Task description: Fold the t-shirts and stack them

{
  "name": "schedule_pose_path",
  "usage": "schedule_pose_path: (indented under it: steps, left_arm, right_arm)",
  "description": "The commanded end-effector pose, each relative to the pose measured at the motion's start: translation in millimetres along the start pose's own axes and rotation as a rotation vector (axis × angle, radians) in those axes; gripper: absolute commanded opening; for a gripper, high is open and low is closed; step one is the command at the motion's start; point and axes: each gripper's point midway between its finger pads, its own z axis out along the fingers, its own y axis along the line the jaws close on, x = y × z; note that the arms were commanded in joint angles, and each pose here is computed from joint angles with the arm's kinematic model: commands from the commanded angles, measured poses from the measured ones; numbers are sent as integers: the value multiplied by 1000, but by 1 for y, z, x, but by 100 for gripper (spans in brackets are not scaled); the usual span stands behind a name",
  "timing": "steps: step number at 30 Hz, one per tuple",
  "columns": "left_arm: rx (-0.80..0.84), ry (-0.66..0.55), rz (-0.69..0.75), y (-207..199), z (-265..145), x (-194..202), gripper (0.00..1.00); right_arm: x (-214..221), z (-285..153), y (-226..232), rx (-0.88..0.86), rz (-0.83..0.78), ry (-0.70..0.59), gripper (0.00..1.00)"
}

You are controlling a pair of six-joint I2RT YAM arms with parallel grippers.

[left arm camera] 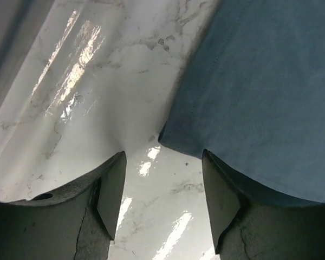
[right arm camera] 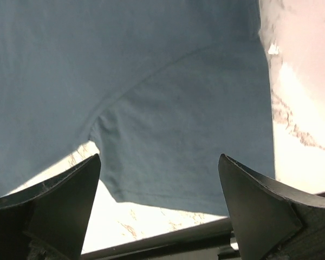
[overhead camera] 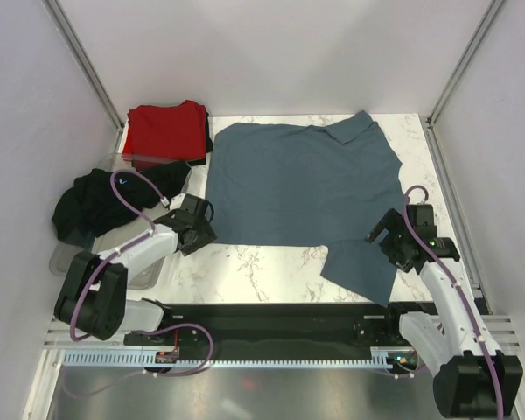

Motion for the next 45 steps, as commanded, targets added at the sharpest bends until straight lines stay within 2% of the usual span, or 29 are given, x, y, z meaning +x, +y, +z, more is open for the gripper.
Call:
schedule_pose_path:
  steps: [1,4,5,8,9,11,14,18,19,21,22,23,25,26,27,28,30,31,32,38,39,41,43,45]
  left_arm:
    - [-35,-92,-55,-7,11,-23,64]
    - [-49,-70,-47,-11,23,-20,61]
    - [-59,-60,-40,-10,27,-17,53]
    - [-51,-69,-39,-15,29,-22,39]
    - [-41,-75,-26,-18,28,-25,28]
    - [-17,-92,-23,-23,24,-31,13]
    - [6,-113,-20,-26,17,-37,4]
    - [42,-117,-25,-29,8,-37,2]
    - [61,-121,-31,-31,4,-38,2]
    - [73,-121,-42,-31,1,-37,2]
    - [88,-127,-50,-33,-3,-38,2]
    - [95,-130,-55,-33,-5,-39,2]
    - [111,-127,-62,-35,-8,-38,2]
    - [120,-128,-63,-37,-10,-39,2]
    - [129,-121,-65,-38,-12,-39,2]
    - [146,-123,-71,-41,-16,-40,2]
    - [175,-112,-90,-45,-20,-38,2]
    - [182,-111,-97,-46,-22,-38,2]
    - [187,-109,-110,-46,-22,-36,2]
    - [207,-90,-103,-49,-22,-32,2]
    - [212,-87,-104,-49,-23,-31,2]
    - [215,-86,-102,-48,-23,-30,2]
    - [221,-90,-105,-47,-26,-29,2]
    - [227,-86,-109,-46,-26,-27,2]
  right_arm:
    - [21,0,-19,78,47,12,98]
    - [35,8,-22,76,36,57,98]
    - [42,13,-25,90,29,82,98]
    - [42,24,-26,100,11,89,98]
    - [39,27,-24,97,7,78,98]
    - [40,34,-24,107,-9,93,98]
    - [34,49,-15,84,-32,90,98]
    - [11,74,9,39,-99,58,98]
    - [13,87,9,55,-116,90,98]
    - [-8,98,40,-29,-161,69,98]
    - [-6,112,44,-23,-185,118,98]
    - [-31,113,76,-96,-216,84,97]
    - [-47,113,100,-147,-281,94,96]
    - [-69,100,124,-200,-302,41,96]
    - [-78,91,131,-220,-317,13,97]
    - [-97,72,137,-219,-333,-72,98]
    - [-104,59,113,-100,-299,-119,98]
    - [-118,47,92,17,-230,-206,98]
    - [-100,48,64,102,-201,-159,98]
    - [-44,49,-26,280,-90,-137,98]
    - [-41,50,-29,272,-90,-130,97]
    - [-51,57,-45,250,9,-132,93]
    - [-47,66,-43,194,42,-69,90]
    - [-56,73,-33,150,33,-64,90]
